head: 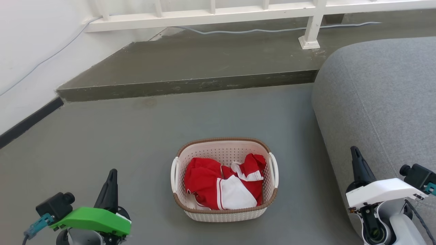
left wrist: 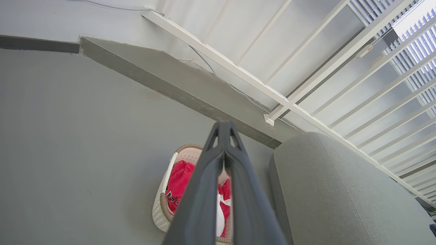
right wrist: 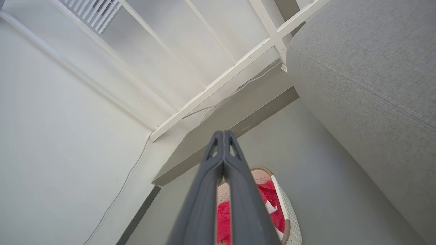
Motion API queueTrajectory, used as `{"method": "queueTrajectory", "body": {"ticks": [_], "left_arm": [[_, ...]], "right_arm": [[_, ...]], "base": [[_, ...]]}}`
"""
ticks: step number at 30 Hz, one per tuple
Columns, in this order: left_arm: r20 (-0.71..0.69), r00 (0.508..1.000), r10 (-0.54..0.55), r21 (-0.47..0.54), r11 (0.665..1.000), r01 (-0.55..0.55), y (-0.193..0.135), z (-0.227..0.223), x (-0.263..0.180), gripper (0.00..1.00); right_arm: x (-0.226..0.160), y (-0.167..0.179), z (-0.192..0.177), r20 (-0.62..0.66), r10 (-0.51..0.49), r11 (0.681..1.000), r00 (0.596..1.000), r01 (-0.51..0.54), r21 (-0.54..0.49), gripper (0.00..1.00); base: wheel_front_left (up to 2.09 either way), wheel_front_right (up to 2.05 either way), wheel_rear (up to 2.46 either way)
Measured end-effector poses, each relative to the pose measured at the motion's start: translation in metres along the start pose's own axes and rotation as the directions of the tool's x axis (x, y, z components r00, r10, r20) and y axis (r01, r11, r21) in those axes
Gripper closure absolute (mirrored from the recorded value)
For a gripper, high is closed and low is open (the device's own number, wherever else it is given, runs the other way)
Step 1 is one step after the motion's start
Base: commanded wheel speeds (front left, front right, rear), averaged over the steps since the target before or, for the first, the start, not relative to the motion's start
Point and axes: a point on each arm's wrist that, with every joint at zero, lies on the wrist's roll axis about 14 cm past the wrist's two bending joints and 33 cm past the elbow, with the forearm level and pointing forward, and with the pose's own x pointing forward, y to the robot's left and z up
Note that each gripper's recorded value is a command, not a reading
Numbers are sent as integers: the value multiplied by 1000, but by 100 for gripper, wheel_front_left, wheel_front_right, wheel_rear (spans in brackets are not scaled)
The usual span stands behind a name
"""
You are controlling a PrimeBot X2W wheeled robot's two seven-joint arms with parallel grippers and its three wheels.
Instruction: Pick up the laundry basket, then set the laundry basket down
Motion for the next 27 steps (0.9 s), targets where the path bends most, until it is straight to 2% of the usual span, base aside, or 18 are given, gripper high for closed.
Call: {"method": "queueTrajectory", "body": {"ticks": [15,27], "left_arm": [[-9,999,41,-152,987,-42,10,3,0,100],[-12,997,70,-288,955,-70,19,7,-1,100]], "right_arm": [[3,-5,5,-4,-24,984,1000,24,178,100],[3,-12,7,-12,-45,944,999,46,326,100]], "base": [[0,0,0],[0,0,0]]}}
